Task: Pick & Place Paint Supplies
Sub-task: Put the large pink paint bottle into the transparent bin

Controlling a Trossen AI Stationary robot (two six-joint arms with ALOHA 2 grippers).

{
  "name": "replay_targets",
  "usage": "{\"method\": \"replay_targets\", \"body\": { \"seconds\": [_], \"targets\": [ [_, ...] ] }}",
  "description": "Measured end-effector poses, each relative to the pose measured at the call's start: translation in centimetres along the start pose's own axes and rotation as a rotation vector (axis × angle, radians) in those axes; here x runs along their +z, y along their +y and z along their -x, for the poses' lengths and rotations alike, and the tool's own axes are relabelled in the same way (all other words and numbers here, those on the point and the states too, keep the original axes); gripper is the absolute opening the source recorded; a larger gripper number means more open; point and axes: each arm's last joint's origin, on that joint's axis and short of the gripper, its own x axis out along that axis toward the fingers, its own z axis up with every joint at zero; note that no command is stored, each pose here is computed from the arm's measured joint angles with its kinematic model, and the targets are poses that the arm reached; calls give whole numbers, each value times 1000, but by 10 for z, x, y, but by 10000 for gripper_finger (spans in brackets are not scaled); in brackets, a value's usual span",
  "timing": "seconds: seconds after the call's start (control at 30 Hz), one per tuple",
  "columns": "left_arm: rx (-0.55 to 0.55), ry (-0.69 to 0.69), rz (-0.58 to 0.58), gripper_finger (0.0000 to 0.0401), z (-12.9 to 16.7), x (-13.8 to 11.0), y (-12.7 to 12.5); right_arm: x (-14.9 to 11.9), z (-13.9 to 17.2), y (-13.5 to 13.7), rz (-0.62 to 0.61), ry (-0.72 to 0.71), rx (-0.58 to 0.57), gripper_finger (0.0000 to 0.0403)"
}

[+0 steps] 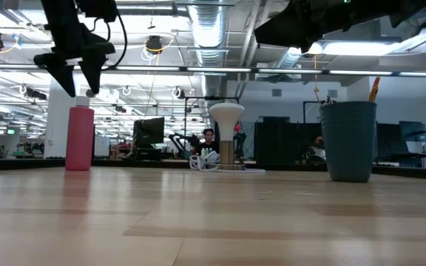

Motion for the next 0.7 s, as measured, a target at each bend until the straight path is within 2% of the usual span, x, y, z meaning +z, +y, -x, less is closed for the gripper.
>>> {"method": "replay_targets", "body": {
  "seconds": [0.43,0.6,0.7],
  "targets": [
    [-30,104,33,313,-18,11,6,0,0,0,1,2,1,123],
    [-25,186,35,314,-35,0,12,0,0,0,1,2,1,123],
    [-17,189,19,314,-46,-5,14,0,0,0,1,2,1,123]
  ]
}}
